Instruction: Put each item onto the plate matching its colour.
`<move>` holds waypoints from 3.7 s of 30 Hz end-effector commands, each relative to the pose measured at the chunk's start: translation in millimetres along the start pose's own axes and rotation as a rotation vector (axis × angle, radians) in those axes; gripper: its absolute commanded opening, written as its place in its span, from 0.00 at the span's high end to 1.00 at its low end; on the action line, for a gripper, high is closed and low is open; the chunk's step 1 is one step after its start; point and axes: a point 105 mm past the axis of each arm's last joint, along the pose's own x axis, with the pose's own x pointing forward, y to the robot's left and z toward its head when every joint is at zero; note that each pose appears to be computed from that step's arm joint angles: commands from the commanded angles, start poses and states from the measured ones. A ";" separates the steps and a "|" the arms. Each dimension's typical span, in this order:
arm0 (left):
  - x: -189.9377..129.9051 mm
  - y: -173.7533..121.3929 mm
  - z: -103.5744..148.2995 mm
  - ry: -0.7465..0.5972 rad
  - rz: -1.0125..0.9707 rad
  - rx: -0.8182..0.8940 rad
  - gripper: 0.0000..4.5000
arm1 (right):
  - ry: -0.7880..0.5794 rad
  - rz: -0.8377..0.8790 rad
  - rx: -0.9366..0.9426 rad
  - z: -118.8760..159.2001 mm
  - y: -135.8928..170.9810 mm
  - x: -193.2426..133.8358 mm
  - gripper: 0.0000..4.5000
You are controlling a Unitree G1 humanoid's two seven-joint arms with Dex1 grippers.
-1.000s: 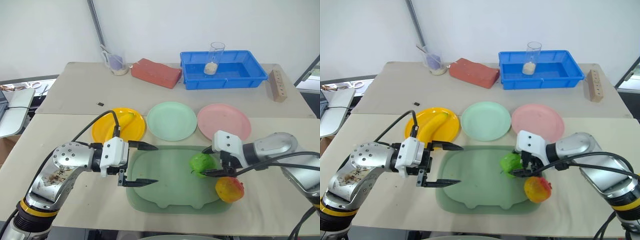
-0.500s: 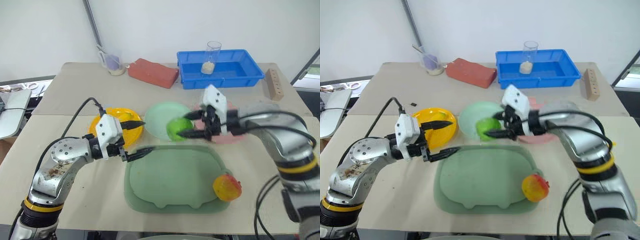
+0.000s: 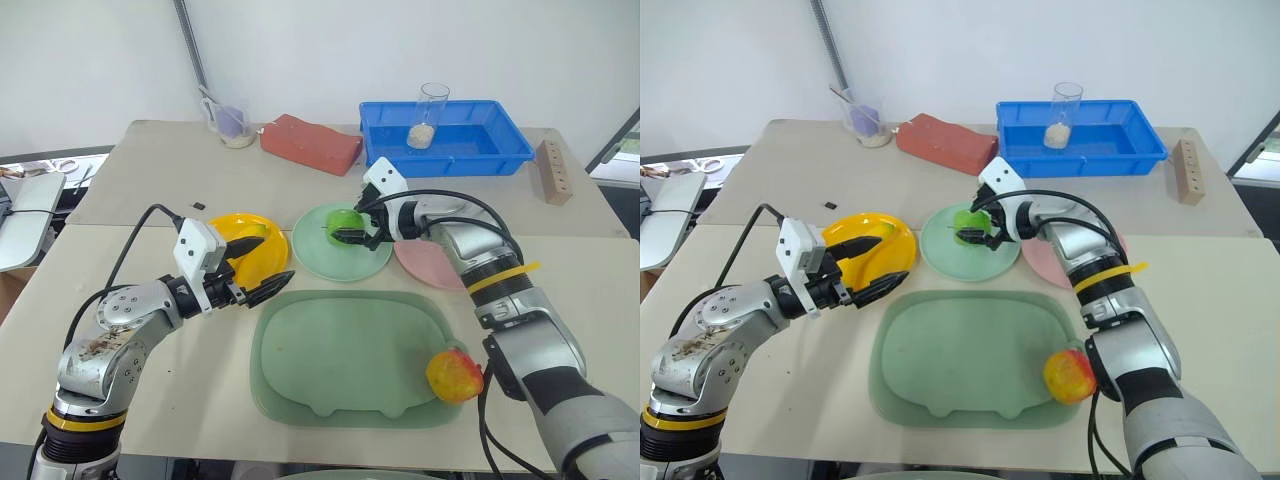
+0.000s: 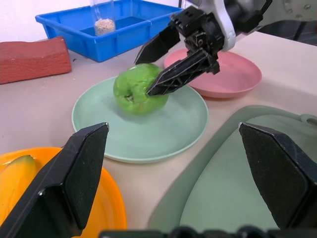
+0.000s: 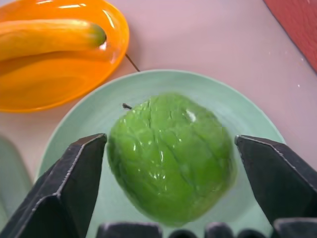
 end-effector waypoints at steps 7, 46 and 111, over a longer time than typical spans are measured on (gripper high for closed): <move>0.2 -37.6 8.0 0.008 -0.238 0.098 0.00 | -0.146 0.049 -0.118 47.4 -4.5 -66.5 0.01; -4.1 -110.3 11.4 -0.012 -0.828 0.224 0.00 | 0.319 0.449 -0.303 -109.2 110.3 -188.0 0.01; -122.2 202.0 -30.4 -0.037 1.203 0.000 0.00 | -0.152 -1.442 0.194 -149.1 -94.1 -277.2 0.01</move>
